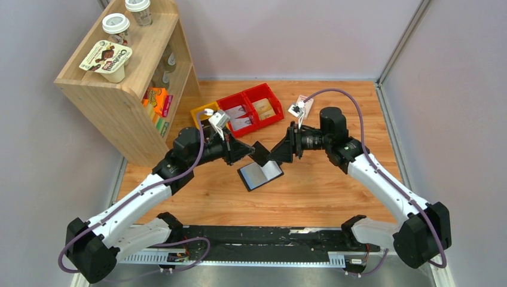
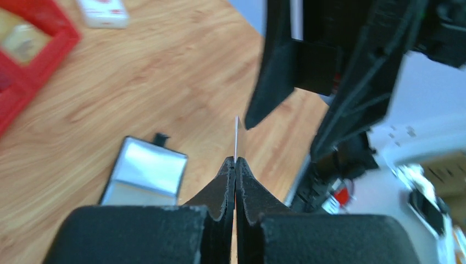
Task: Take the credit cards out of the card holder
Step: Place the credit card in the storage box, then remove the credit card from the card holder.
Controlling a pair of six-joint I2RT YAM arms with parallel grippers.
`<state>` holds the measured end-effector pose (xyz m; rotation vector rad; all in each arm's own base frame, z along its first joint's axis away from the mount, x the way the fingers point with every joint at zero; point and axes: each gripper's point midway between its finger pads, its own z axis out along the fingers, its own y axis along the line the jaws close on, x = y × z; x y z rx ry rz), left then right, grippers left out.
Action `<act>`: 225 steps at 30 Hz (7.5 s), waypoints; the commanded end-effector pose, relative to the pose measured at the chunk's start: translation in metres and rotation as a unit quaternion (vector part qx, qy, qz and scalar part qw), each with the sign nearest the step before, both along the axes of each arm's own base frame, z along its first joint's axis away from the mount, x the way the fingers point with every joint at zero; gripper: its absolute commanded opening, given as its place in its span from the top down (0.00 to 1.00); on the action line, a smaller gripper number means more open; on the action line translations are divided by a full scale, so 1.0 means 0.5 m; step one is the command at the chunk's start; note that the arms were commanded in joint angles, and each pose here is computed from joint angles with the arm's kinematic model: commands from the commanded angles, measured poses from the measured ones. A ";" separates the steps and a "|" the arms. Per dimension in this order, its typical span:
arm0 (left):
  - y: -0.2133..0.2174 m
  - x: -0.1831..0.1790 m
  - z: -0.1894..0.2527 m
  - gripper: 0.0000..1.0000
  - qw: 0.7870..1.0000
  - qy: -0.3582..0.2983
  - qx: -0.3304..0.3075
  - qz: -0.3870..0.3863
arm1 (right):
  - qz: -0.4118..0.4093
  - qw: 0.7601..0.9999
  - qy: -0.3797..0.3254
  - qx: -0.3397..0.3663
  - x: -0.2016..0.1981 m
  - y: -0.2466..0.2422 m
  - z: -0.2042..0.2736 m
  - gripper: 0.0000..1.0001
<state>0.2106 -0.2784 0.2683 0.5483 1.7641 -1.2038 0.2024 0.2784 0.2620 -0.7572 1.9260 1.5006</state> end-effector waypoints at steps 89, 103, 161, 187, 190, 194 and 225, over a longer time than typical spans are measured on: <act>0.201 0.078 -0.215 0.31 0.935 0.182 0.188 0.239 | -0.113 0.899 -0.101 -0.410 0.065 0.108 -0.368 0.21; 0.180 0.074 -0.233 0.32 0.936 0.210 0.174 0.222 | -0.109 0.855 -0.083 -0.501 0.066 0.077 -0.458 0.27; 0.048 0.069 -0.295 0.32 0.935 0.266 0.173 0.159 | -0.138 0.847 0.036 -0.512 0.068 -0.052 -0.525 0.50; -0.062 0.085 -0.453 0.77 0.912 0.303 0.260 0.096 | -0.134 0.883 0.118 -0.434 0.077 -0.056 -0.518 0.74; -0.043 0.068 -0.484 0.80 0.896 0.319 0.291 0.101 | -0.151 0.877 0.113 -0.443 0.088 -0.065 -0.512 0.75; -0.022 0.053 -0.509 0.82 0.883 0.324 0.322 0.110 | -0.186 0.867 0.102 -0.450 0.111 -0.075 -0.493 0.75; -0.009 0.094 -0.395 0.72 0.912 0.262 0.256 0.186 | -0.162 0.957 0.117 -0.211 0.155 -0.020 -0.320 0.59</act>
